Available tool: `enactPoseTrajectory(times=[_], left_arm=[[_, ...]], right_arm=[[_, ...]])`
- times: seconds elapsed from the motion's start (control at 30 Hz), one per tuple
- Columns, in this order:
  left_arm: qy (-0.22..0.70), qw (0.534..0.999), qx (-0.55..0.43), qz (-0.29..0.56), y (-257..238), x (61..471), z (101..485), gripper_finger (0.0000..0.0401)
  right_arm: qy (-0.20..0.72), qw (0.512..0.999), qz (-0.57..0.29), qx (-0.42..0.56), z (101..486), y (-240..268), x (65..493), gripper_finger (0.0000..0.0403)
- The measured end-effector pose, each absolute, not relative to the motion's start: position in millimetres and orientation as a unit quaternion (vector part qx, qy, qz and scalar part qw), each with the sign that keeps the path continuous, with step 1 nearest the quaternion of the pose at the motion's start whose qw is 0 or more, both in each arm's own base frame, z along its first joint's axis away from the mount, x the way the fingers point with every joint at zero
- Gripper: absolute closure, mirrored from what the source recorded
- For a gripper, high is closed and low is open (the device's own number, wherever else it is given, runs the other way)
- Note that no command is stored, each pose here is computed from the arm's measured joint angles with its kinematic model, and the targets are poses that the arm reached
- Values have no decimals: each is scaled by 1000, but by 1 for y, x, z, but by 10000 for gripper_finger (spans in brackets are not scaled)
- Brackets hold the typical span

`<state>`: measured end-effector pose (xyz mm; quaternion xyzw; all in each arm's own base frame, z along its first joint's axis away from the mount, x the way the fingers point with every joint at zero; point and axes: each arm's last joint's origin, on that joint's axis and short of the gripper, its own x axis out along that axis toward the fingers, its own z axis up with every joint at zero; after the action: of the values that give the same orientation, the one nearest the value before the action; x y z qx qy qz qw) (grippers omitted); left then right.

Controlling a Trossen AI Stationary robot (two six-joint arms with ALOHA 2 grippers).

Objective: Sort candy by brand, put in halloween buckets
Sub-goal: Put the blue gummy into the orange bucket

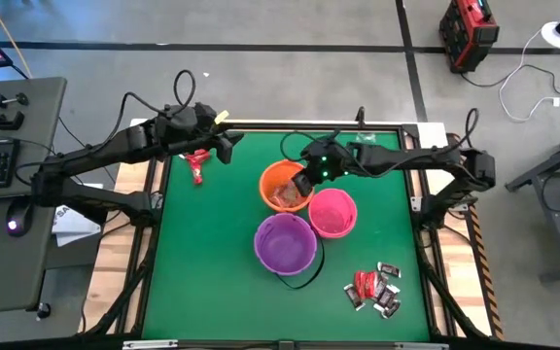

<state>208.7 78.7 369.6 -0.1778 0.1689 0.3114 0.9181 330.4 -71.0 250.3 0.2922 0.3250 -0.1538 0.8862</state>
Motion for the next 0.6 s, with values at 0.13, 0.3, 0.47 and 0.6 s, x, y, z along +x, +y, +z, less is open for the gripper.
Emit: enactPoseTrajectory(times=[0.13,0.3,0.47,0.6], left_arm=[[176,916,-178,312,78,208,368,165],[177,916,-177,314,78,208,368,165],[175,913,-174,325,79,208,368,165],[174,911,-175,330,81,207,368,165]], right_arm=[[318,894,-145,279,254,-70,330,230],[328,901,-160,236,282,-82,322,170],[351,848,-334,215,317,-135,292,165],[352,789,-429,264,312,-192,253,165]])
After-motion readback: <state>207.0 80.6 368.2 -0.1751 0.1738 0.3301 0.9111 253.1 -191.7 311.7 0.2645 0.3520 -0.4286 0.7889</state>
